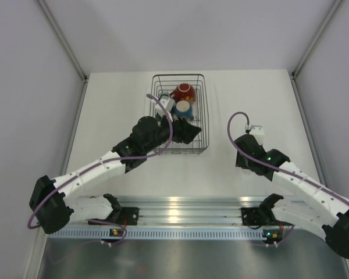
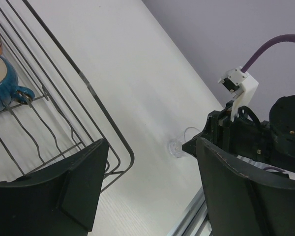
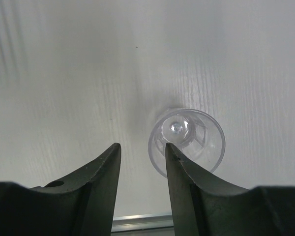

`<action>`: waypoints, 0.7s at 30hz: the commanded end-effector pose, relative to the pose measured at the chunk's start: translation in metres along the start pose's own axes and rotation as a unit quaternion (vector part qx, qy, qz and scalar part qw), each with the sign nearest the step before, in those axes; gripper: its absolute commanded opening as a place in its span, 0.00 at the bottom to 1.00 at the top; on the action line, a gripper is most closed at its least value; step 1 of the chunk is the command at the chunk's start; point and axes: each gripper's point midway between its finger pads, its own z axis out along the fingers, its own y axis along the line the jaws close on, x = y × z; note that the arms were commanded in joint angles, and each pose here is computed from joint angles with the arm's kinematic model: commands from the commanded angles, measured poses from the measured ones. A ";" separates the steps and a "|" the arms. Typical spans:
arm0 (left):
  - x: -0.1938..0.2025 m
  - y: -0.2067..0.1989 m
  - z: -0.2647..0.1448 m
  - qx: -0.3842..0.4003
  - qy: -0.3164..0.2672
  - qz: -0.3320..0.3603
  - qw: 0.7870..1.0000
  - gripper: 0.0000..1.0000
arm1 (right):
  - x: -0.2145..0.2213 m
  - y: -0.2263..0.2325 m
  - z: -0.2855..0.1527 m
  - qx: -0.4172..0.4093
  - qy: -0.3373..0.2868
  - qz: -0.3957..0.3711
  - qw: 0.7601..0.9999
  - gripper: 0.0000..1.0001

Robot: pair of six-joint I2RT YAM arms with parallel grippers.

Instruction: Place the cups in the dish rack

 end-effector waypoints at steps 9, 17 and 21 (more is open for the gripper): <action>-0.030 -0.005 -0.019 0.011 -0.045 0.013 0.999 0.77 | -0.008 0.010 0.015 0.012 0.008 -0.005 1.000 0.15; -0.035 0.006 -0.022 -0.002 -0.047 -0.001 0.999 0.78 | -0.022 0.015 0.018 0.008 -0.005 -0.035 0.999 0.00; -0.038 0.012 -0.018 0.002 -0.045 -0.032 0.999 0.78 | -0.068 0.024 -0.003 -0.009 -0.069 -0.042 0.997 0.00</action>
